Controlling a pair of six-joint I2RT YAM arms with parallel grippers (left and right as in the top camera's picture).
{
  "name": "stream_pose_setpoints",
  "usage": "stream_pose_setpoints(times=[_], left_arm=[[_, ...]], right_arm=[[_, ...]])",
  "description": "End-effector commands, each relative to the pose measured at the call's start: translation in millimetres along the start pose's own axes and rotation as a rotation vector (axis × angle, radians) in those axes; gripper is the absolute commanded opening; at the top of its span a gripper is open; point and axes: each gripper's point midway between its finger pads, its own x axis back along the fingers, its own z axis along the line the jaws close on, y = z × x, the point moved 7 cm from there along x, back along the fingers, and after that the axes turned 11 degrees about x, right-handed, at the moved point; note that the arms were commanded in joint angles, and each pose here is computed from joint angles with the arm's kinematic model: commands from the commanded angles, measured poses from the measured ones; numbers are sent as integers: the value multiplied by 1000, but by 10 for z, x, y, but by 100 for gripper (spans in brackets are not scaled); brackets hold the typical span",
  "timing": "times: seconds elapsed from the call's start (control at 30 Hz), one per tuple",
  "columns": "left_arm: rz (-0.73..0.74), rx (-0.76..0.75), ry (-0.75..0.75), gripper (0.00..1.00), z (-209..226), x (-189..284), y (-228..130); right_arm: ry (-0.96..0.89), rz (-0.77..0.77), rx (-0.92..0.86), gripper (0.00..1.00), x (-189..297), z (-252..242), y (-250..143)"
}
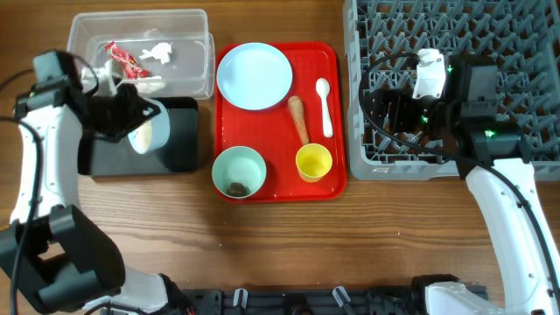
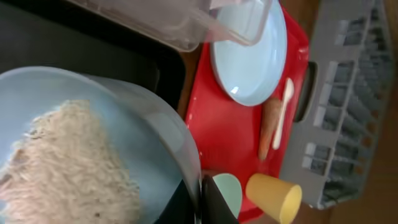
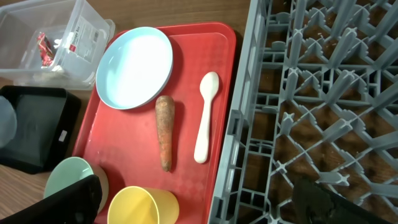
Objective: Sort waste into correct bins and load items into the dishwasher rack
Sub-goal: 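Tip the rice bowl over the black tray to empty it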
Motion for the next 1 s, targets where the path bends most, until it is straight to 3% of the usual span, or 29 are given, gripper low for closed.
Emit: stream_pose_setpoints(times=[0.0,0.3,0.43,0.73,0.8,0.97], left_arm=[[17,21,-278,4,193,-2,11],[-10,159,-674,4,632,211,239],[28,152,-875,4,566,305,260],[115,337,-871,4,561,316,312],[184,464,-864,4,516,325,282],[137,402,-823,4,493,305,355]], right_arm=[[0,-12,5,100,6,8,64],[0,-12,4,100,5,8,64],[0,-12,5,100,6,8,64],[-11,-11,8,100,6,-4,63],[-11,-11,7,100,6,-3,63],[-11,-11,6,100,6,-3,63]])
